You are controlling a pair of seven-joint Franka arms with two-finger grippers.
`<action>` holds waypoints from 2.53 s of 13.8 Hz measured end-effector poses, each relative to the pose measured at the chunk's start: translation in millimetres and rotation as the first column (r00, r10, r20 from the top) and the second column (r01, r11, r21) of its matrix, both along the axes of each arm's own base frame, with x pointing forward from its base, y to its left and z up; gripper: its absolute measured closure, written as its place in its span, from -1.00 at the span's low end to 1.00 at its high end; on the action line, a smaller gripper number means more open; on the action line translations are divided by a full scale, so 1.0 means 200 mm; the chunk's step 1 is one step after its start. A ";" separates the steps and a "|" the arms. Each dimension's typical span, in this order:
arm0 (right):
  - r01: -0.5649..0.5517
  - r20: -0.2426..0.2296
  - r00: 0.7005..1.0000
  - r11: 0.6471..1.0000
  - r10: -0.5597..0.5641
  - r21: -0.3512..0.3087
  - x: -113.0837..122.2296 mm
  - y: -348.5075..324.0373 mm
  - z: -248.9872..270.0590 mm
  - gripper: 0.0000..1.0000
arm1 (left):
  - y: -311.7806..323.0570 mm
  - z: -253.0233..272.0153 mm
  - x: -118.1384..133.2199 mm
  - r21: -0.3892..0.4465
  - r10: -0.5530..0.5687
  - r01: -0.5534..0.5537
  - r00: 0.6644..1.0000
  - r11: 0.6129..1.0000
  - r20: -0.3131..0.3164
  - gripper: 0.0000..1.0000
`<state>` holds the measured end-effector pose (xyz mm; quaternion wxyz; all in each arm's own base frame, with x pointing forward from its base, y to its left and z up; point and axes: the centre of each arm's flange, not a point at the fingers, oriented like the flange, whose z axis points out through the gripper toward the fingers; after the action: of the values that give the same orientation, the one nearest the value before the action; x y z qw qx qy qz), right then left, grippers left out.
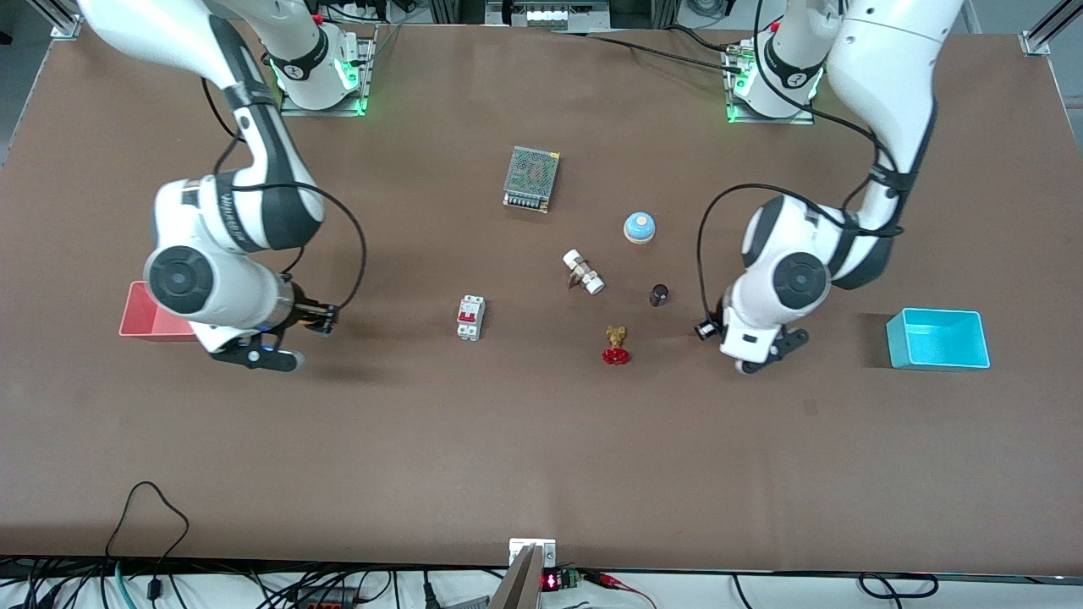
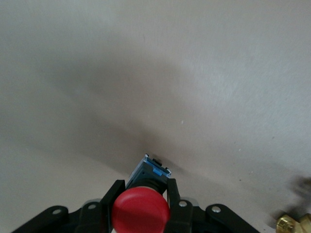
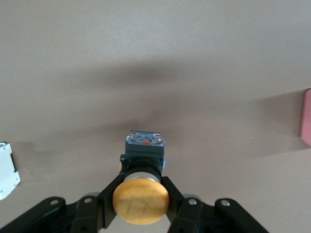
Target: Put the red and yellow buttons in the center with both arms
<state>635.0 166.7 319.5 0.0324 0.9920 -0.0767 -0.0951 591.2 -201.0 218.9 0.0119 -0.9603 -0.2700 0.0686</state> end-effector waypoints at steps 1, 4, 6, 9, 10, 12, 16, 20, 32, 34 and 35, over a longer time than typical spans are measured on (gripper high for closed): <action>0.004 -0.004 1.000 1.000 -0.004 0.016 0.00 0.04 -0.05 0.27 | 0.00 -0.02 -0.02 0.002 0.012 -0.012 1.000 1.000 0.000 0.19; 0.033 -0.039 0.999 0.998 -0.031 0.044 -0.01 0.10 -0.22 0.27 | 0.00 -0.03 -0.02 0.008 0.067 -0.067 0.998 0.998 0.005 0.19; 0.069 -0.049 0.997 0.997 -0.067 0.031 -0.01 0.12 -0.30 0.27 | 0.00 -0.03 -0.02 0.009 0.077 -0.077 0.997 0.997 0.005 0.19; 0.110 -0.058 0.992 0.994 -0.109 0.011 -0.03 0.22 -0.38 0.27 | 0.00 -0.03 -0.02 0.011 0.081 -0.081 0.997 0.997 0.004 -0.10; 0.135 -0.059 0.989 0.991 -0.134 0.009 -0.03 0.26 -0.39 0.27 | 0.00 -0.03 -0.02 0.011 0.081 -0.081 0.997 0.997 0.004 -0.31; 0.173 -0.067 0.983 0.985 -0.172 0.012 -0.04 0.32 -0.42 0.27 | 0.00 -0.03 -0.02 0.011 0.082 -0.082 0.997 0.997 0.004 -0.69; 0.193 -0.077 0.979 0.981 -0.191 0.013 -0.04 0.32 -0.49 0.27 | 0.02 -0.02 -0.01 0.011 0.084 -0.084 0.996 0.996 0.008 -1.00; 0.214 -0.077 0.974 0.977 -0.212 0.020 -0.03 0.33 -0.51 -0.03 | 0.13 0.21 0.08 0.011 -0.015 0.015 1.000 1.000 -0.005 -1.00; 0.268 0.009 0.962 0.952 -0.272 0.147 0.19 0.02 0.49 -1.00 | 0.51 1.07 0.34 -0.028 -0.464 0.464 0.886 0.885 -0.005 -1.00; 0.258 0.045 0.962 0.950 -0.269 0.176 0.19 -0.14 0.69 -1.00 | 0.55 1.26 0.33 -0.019 -0.512 0.512 0.858 0.859 -0.022 -1.00; 0.249 0.060 0.963 0.950 -0.264 0.187 0.19 -0.24 0.75 -1.00 | 0.57 1.34 0.32 -0.030 -0.540 0.539 0.841 0.842 -0.036 -1.00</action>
<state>673.1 118.3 469.8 -0.0719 0.9756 -0.1975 -0.0633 654.8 -87.2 487.0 0.0276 -0.9959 0.0118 0.0855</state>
